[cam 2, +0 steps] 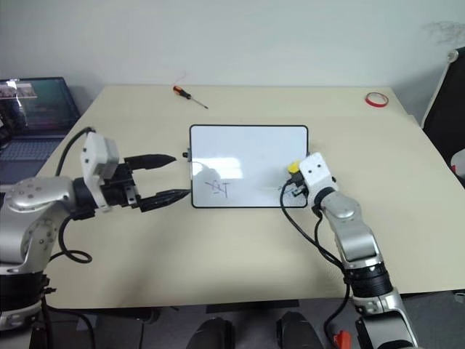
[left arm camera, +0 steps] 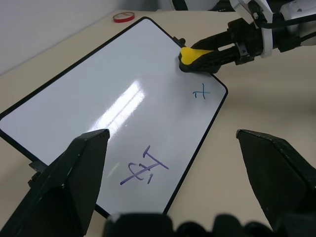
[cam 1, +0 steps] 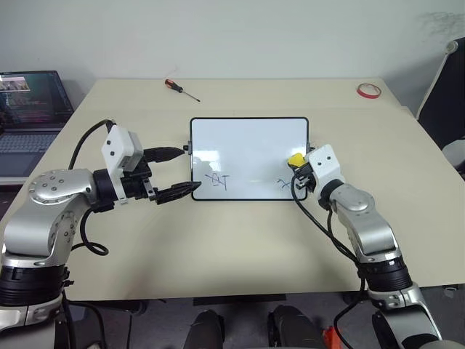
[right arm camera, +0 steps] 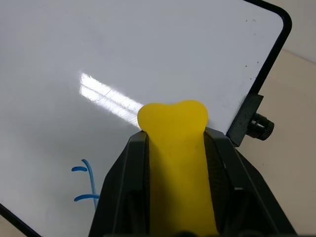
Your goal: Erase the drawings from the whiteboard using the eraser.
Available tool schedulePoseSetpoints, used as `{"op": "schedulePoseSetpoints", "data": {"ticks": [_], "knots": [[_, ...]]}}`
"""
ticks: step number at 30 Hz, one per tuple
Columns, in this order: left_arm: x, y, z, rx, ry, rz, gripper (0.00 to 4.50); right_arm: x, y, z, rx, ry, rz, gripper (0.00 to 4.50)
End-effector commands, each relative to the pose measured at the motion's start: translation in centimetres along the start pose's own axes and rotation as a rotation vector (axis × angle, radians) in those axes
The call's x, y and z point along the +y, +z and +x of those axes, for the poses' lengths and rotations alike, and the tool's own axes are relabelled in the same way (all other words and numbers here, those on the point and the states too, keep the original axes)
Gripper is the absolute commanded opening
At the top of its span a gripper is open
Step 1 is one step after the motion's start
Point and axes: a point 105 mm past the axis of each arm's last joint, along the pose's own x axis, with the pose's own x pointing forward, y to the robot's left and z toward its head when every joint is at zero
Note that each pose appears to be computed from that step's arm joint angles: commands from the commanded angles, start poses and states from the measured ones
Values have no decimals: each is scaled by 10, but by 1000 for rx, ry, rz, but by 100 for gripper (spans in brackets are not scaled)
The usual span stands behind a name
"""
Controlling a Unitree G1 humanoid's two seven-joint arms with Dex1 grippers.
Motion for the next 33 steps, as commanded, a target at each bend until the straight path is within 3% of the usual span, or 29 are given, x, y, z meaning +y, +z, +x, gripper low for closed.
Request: {"op": "schedulePoseSetpoints", "data": {"ticks": [1, 7, 14, 19, 24, 33], "knots": [[1, 10, 1, -27, -9, 39, 450, -7, 15, -7, -89, -10, 88, 115], [-2, 9, 1, -33, -14, 32, 450, -13, 33, -39, -220, 42, 167, 115], [-8, 2, -7, -19, -1, 5, 450, 2, -9, -105, -168, 246, -47, 115], [-11, -1, -12, -9, 12, -5, 450, 21, -36, -129, -136, 399, -139, 115], [-12, -1, -14, -7, 19, -10, 450, 22, -25, -119, -193, 389, -150, 115], [-13, 1, -12, -2, 15, 0, 450, 29, 3, -70, -303, 339, -267, 115]]}}
